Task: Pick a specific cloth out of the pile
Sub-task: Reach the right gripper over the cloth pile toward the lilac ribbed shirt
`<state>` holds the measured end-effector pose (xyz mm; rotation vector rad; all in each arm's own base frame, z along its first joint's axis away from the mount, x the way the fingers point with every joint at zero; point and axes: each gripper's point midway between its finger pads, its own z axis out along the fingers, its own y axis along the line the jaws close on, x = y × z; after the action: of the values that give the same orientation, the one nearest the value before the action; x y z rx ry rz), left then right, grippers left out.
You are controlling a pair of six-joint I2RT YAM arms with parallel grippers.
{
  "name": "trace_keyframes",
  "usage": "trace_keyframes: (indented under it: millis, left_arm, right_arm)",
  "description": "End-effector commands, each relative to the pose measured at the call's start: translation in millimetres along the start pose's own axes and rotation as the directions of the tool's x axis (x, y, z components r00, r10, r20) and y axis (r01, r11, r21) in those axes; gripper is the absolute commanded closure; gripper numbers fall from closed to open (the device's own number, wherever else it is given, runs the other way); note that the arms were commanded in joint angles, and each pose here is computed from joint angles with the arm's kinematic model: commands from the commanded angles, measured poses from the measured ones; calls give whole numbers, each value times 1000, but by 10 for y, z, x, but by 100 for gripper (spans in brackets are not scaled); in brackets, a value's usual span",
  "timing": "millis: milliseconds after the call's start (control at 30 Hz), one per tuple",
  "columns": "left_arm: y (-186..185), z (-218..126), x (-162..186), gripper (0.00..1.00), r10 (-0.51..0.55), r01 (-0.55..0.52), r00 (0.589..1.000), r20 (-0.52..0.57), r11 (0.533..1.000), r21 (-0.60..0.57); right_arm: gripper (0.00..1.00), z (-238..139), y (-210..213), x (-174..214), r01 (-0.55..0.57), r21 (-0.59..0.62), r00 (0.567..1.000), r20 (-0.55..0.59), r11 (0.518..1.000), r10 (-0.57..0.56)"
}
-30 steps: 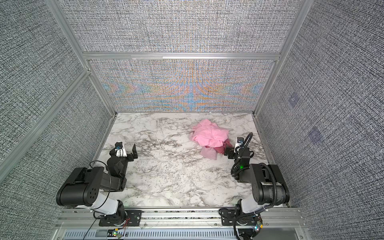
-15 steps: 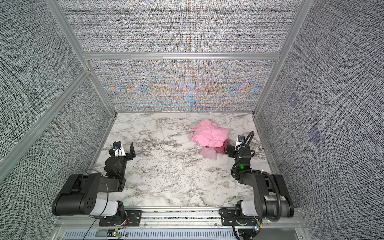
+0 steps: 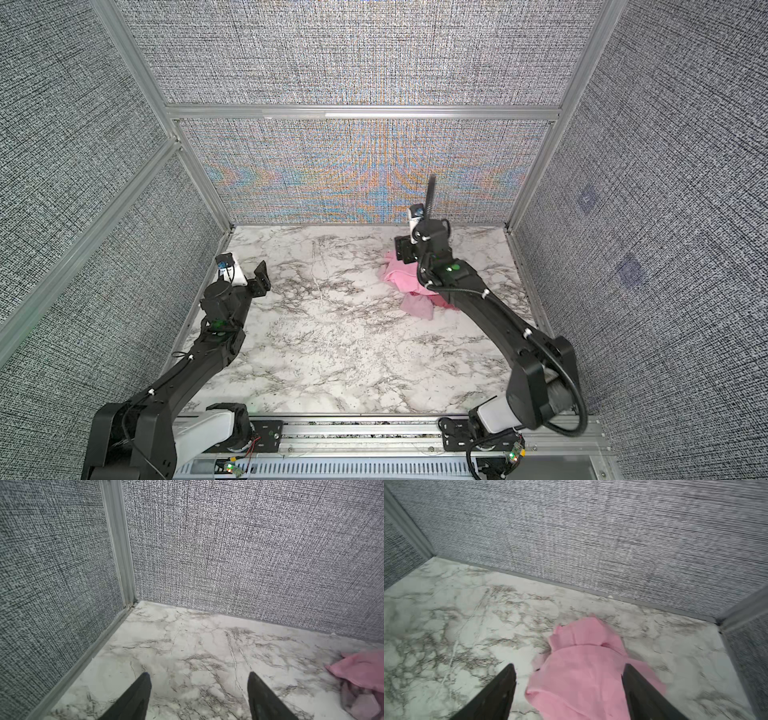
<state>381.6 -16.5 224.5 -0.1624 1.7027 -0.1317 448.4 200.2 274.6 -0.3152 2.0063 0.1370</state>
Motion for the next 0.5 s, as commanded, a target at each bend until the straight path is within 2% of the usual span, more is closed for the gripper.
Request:
trace_keyframes:
  millis: [0,167,467]
  left_arm:
    - [-73,-19,76,25,-97,99,993,-71,995,27]
    - [-129,-62,4,25,-114,118,991,-74,992,50]
    - [-110,-113,-19,25,-88,91,994,-60,995,46]
  right_arm:
    - [23,230,274,350,27,-45,983,-180,999,-34]
    - [38,693,590,496,33,-72,964,-262,997,-51]
    - [55,1207,769,856,10,-69,932,-360,998,-34]
